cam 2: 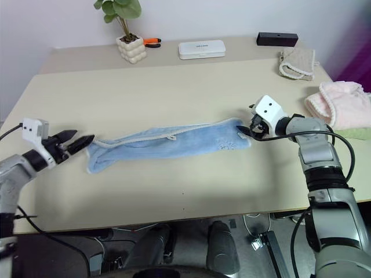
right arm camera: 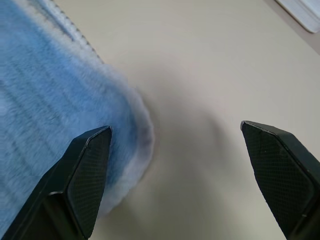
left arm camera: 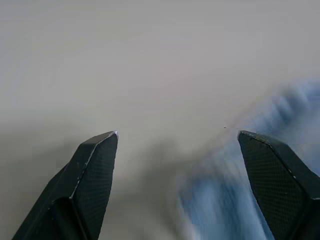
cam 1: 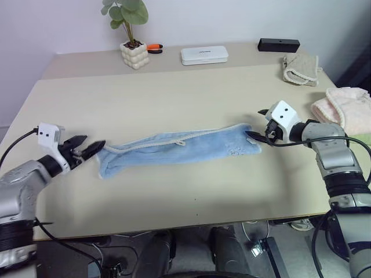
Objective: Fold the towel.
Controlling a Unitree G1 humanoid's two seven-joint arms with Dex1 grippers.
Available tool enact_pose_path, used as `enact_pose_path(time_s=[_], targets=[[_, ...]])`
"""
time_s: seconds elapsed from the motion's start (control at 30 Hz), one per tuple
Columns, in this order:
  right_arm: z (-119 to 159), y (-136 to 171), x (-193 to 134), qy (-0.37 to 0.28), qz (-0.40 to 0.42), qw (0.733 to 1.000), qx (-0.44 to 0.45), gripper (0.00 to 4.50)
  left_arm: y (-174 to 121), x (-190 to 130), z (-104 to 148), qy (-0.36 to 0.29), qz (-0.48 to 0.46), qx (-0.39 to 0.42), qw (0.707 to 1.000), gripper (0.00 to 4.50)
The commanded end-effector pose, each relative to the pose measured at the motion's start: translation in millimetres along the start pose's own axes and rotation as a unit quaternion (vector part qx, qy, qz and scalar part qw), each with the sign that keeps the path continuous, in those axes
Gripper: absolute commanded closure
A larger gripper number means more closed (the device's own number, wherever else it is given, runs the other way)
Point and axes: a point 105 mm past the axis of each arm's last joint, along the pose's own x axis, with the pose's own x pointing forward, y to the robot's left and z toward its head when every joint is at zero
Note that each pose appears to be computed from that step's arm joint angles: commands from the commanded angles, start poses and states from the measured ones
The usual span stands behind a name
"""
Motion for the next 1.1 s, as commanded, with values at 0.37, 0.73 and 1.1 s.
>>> enact_pose_path(time_s=[0.37, 0.73, 1.1], targets=[[19.0, 2.8, -4.1, -0.033, -0.020, 0.999, -0.002, 0.30, 13.1, 47.4, 0.8, 0.027, 0.043, 0.164, 0.985, 0.58], [29.9, 9.3, -29.5, -0.071, -0.033, 0.991, 0.106, 0.14, 24.6, 41.3, 30.7, -0.102, 0.089, 0.001, 0.991, 0.58], [23.4, 91.0, -68.5, -0.071, 0.015, 0.876, 0.476, 0.14, -39.1, -12.6, 16.7, -0.028, -0.047, 0.069, 0.996, 0.58]])
